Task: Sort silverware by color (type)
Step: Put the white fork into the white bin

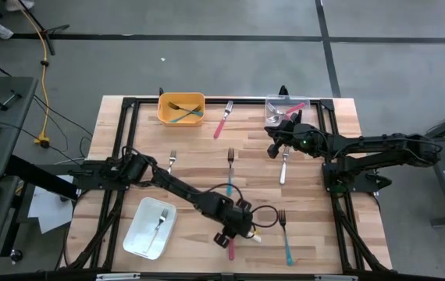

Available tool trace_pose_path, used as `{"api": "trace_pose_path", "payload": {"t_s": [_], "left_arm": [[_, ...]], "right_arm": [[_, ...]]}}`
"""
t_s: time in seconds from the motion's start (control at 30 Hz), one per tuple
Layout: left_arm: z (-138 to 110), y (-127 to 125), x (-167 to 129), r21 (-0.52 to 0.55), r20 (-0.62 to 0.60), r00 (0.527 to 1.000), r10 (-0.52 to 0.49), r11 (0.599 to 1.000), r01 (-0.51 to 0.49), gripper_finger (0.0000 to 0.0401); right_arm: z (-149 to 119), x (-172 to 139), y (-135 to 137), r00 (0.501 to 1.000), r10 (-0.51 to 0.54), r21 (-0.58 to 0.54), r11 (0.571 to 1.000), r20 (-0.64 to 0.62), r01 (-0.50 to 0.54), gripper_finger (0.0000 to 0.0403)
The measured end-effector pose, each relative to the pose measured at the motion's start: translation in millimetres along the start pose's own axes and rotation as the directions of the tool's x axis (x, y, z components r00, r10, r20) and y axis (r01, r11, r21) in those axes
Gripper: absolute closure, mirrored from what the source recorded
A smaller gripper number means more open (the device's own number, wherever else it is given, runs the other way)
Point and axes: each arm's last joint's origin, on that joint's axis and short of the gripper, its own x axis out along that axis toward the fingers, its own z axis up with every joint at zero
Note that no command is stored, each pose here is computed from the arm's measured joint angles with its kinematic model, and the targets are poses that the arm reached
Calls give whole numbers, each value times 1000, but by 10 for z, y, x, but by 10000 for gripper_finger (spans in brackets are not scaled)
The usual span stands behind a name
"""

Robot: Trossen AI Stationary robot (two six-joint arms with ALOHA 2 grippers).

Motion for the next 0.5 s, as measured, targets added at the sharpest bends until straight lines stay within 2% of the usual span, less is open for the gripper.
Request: {"api": "trace_pose_path", "payload": {"t_s": [0.27,0.37,0.5], "left_arm": [[-16,3,0,-26,-16,1000,-2,1000,1,279],[-28,2,-6,-19,-30,1000,-5,1000,5,310],[-34,-4,-16,21,-41,999,-10,1000,11,372]], "right_arm": [[-5,0,0,1000,0,-2,1000,-5,0,400],[-5,0,0,1000,0,-2,1000,-5,0,400],[-5,0,0,1000,0,-8,1000,-5,0,400]]}}
